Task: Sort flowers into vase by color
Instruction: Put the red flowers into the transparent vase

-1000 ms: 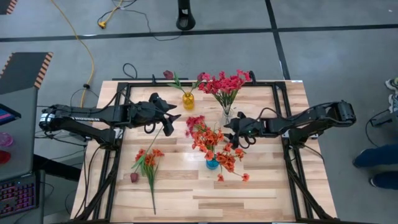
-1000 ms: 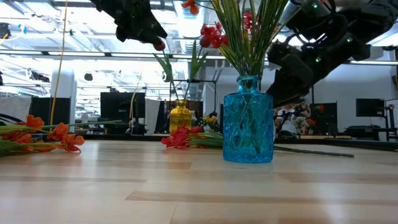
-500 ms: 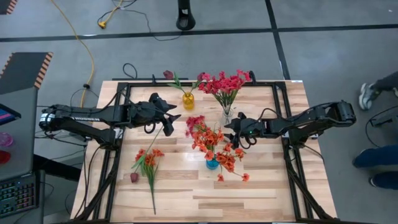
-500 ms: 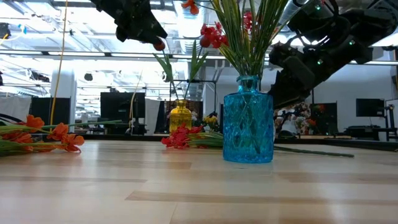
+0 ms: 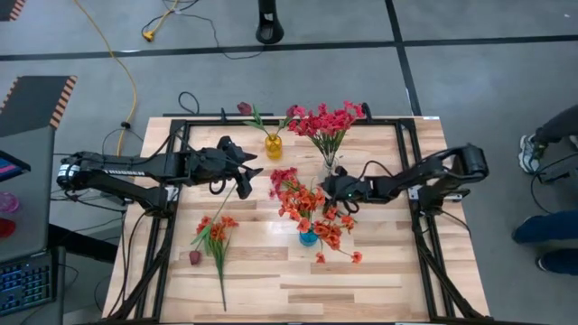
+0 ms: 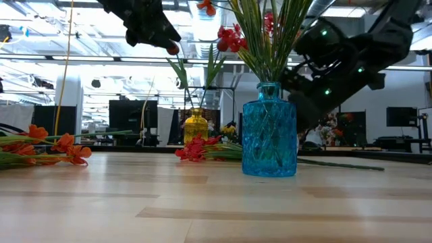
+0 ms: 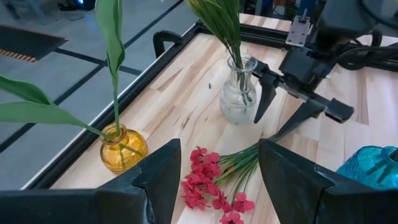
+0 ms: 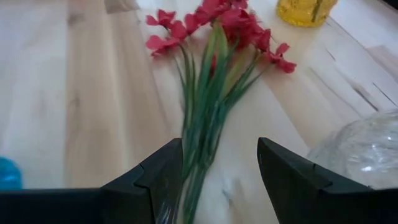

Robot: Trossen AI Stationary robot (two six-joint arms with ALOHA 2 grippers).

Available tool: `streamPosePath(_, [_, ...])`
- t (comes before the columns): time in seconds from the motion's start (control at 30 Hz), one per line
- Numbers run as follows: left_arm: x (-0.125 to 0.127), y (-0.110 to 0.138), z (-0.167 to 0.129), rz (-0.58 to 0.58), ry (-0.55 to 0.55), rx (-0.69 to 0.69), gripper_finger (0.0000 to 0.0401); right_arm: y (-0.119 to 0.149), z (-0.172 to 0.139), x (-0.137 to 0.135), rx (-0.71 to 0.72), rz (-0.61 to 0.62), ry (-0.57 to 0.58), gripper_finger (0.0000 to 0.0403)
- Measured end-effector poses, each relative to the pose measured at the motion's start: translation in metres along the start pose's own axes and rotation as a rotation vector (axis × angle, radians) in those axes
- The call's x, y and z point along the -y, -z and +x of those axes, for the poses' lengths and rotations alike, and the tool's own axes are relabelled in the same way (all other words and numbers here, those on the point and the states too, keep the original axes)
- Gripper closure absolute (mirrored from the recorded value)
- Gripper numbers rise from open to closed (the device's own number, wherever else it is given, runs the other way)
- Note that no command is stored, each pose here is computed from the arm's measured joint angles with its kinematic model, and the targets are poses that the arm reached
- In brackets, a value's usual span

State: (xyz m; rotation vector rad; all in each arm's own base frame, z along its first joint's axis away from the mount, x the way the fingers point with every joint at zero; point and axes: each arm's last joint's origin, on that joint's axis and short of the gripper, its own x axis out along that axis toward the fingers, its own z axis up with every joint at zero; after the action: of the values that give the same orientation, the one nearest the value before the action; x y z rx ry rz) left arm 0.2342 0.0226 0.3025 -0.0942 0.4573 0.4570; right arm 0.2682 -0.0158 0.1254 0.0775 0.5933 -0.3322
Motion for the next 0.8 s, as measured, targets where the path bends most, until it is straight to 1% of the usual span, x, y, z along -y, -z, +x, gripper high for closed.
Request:
streamPosePath(0.37, [0.000, 0.001, 0.000, -0.006, -0.002, -0.007, 0.0200, 0.003, 0.018, -0.002, -0.042, -0.005, 0.012, 0.0168])
streamPosePath(0.6, [0.000, 0.001, 0.000, -0.013, -0.002, -0.006, 0.0200, 0.012, 0.032, -0.004, -0.091, -0.015, 0.018, 0.0168])
streamPosePath(0.8, [0.000, 0.001, 0.000, -0.013, -0.002, -0.006, 0.0200, 0.011, 0.032, -0.004, -0.094, -0.015, 0.019, 0.0168])
